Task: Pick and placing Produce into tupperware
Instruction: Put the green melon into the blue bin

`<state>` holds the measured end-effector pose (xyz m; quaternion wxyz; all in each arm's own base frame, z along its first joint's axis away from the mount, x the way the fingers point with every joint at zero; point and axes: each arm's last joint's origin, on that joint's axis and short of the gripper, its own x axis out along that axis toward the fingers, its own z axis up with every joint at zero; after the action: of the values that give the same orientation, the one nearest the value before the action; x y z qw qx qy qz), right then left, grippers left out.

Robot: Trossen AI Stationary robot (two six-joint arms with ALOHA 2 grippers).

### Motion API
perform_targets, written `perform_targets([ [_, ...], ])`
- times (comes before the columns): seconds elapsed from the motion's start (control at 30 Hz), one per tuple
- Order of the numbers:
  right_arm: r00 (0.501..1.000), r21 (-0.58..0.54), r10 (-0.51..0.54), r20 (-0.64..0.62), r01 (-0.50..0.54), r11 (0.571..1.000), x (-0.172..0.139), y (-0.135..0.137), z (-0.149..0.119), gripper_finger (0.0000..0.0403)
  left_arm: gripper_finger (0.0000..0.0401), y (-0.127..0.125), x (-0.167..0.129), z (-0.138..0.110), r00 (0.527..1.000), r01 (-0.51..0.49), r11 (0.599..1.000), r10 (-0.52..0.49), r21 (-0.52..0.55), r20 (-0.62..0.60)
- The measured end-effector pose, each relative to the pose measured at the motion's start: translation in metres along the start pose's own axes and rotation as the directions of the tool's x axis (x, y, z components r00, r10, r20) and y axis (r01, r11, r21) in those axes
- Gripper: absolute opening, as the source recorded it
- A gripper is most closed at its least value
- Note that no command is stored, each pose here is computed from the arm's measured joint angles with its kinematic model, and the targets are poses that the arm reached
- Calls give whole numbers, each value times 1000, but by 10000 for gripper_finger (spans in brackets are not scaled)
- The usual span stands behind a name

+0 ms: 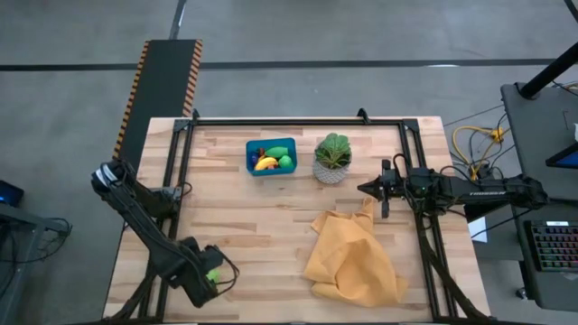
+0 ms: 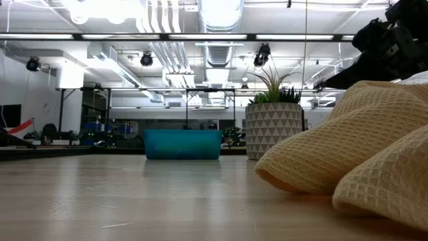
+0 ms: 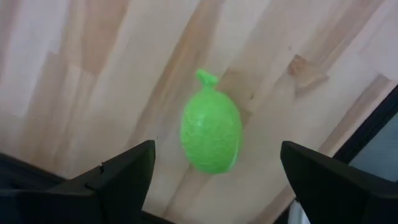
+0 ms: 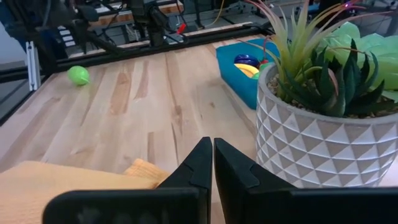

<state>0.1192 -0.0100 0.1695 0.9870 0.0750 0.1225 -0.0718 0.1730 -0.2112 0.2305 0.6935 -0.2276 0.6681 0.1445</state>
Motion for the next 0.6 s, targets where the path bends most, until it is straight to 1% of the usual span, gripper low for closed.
perform_targets([
  [0.1, 1000, 8, 1, 0, -1, 1000, 0, 0, 0, 9, 331, -2, 6, -1, 999, -20, 999, 19, -34, -34],
  [0.2, 1000, 8, 2, 0, -1, 1000, 0, 0, 0, 9, 331, -4, 11, 0, 998, -41, 997, 39, -67, -40],
  [0.33, 1000, 8, 1, -1, -1, 1000, 0, 0, 0, 9, 331, -6, 20, 0, 996, -74, 995, 71, -71, -47],
  [0.5, 1000, 18, 2, -1, -2, 1000, 0, 0, 0, 9, 331, -8, 27, 0, 992, -92, 993, 84, -79, -95],
  [0.6, 1000, 18, 2, -3, -1, 1000, 0, 0, 0, 9, 331, -10, 31, 0, 991, -95, 990, 85, -102, -103],
])
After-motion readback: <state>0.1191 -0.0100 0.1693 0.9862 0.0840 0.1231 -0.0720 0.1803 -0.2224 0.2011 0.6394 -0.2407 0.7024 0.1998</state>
